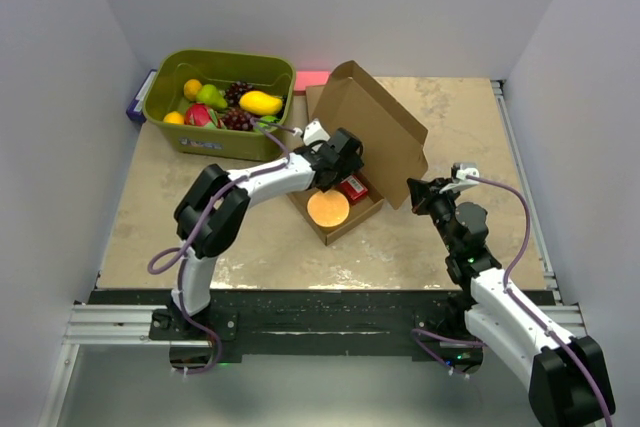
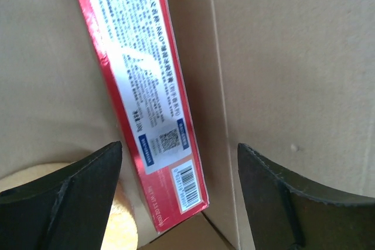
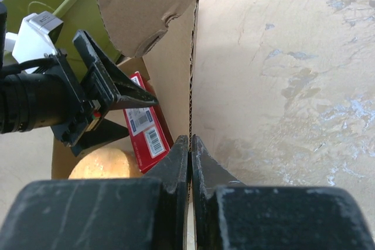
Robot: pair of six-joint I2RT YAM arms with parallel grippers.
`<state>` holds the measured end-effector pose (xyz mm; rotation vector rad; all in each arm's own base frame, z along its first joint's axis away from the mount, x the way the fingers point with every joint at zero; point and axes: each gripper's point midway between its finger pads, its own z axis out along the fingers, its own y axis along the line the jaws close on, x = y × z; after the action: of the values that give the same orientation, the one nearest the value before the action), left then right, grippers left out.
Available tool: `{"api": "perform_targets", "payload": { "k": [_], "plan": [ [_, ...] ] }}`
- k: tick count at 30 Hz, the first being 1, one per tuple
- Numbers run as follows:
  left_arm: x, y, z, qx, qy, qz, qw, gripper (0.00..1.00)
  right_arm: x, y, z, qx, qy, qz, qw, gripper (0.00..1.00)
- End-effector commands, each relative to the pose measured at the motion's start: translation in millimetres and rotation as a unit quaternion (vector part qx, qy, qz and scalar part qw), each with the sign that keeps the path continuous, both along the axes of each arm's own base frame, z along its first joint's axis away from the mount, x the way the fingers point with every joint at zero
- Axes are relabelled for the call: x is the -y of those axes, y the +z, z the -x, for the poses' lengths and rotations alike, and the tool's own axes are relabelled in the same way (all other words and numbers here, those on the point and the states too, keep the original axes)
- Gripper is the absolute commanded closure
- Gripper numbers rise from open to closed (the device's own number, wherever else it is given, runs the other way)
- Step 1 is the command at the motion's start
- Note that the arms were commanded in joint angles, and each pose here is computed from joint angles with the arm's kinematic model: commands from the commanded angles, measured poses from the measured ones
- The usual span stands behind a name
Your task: Fold the paper box
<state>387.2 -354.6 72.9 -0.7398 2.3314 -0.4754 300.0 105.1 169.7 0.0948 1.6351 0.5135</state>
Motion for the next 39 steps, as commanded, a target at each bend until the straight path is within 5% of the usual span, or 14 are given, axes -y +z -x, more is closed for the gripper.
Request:
{"api": "perform_targets", "payload": {
  "k": [1,10,15,22,30,32,36,39],
  "plan": [
    [1.6,28.1,-13.2,0.049,-0.025,0.002,0.998,0.15,-3.5,10.3,-1.9,0.012,0.009,-0.004,1.0,1.0],
    [-31.1,102.6,-14.8,0.168,-0.142,-0.101,0.97,0.13,-3.0,25.9,2.9,0.045,0.012,-0.008,0.999,1.0],
    [-62.2,164.2,5.8,0.282,-0.217,-0.112,0.928,0.12,-0.1,29.3,-4.6,0.033,0.003,0.016,0.999,1.0],
    [-127.1,203.6,11.7,0.343,-0.263,-0.116,0.894,0.1,-6.6,48.8,-22.3,0.043,0.025,0.09,0.995,1.0],
    [-156.9,202.4,21.9,0.365,-0.3,-0.222,0.853,0.09,11.3,68.7,-66.4,0.014,-0.041,0.157,0.987,1.0],
    [-159.0,201.0,21.8,0.373,-0.294,-0.226,0.851,0.09,12.8,77.7,-72.6,0.006,-0.046,0.168,0.985,0.9],
    [-155.2,198.6,29.1,0.378,-0.292,-0.197,0.856,0.09,17.1,73.8,-77.4,-0.023,-0.062,0.169,0.983,0.47],
    [-153.1,206.7,34.7,0.385,-0.292,-0.181,0.857,0.09,25.4,75.5,-69.5,-0.042,-0.087,0.144,0.985,0.31]
  ]
}}
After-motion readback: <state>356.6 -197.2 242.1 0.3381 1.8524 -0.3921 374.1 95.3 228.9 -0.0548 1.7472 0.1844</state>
